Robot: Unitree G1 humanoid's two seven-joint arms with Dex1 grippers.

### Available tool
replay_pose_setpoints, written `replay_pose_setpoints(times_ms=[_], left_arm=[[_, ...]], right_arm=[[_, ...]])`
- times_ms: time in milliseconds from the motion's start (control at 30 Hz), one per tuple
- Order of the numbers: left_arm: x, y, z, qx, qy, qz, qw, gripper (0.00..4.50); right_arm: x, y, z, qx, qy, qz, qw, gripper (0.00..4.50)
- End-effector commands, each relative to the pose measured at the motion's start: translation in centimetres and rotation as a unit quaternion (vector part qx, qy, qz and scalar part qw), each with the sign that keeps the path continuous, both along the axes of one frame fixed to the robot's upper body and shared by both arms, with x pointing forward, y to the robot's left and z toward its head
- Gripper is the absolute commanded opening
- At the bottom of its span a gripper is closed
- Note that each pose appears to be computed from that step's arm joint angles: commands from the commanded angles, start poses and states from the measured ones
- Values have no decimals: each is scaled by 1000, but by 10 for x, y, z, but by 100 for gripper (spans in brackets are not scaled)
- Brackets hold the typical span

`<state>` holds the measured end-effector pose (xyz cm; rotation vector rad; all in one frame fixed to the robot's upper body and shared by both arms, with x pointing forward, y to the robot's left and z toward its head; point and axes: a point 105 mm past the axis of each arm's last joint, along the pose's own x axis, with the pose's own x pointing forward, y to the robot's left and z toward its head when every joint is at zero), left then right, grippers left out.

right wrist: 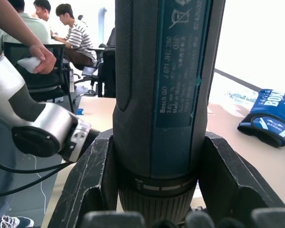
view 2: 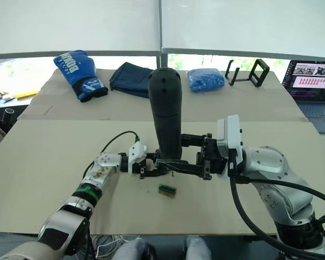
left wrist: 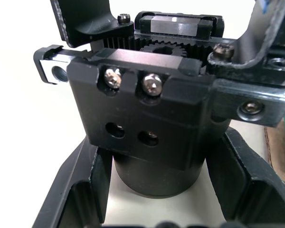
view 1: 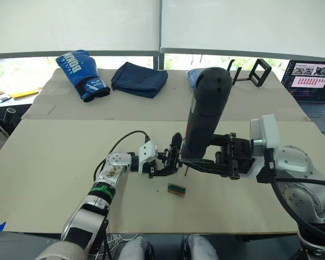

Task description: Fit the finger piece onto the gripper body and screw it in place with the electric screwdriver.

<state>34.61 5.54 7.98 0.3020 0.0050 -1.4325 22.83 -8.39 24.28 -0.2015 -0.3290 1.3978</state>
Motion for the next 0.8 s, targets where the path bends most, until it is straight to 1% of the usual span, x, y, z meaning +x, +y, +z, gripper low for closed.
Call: replay_pose_setpoints(times_ms=[33,100,233,300,367,400,500,667,800], left_arm=[[5,7,-3,16,-3,7,1000,231],[7,7,-3,17,-5,8,1000,231],[11,6,2,-6,-2,20,1000,231],[11,6,3,-16,-1,26,1000,336],[10,7,3,-19,-2,27,999,425],[10,8,2,-19,-3,28,999,444],[8,15,1,-20,-8,39,999,444],[4,23,5,-48,-6,64,997,444],[-9,20,6,-40,-16,51,998,444]], right_arm=[[-11,0,14,11,-27,14,999,193],[-11,0,14,10,-26,13,1000,193],[-11,-1,14,11,-25,10,1000,193],[-12,-1,14,11,-24,9,1000,193],[-12,-1,14,11,-24,8,1000,193],[-12,-1,14,11,-24,7,1000,193],[-11,-2,13,11,-23,6,1000,193],[-11,-2,13,12,-22,6,1000,193],[-12,-2,12,13,-20,6,1000,193]])
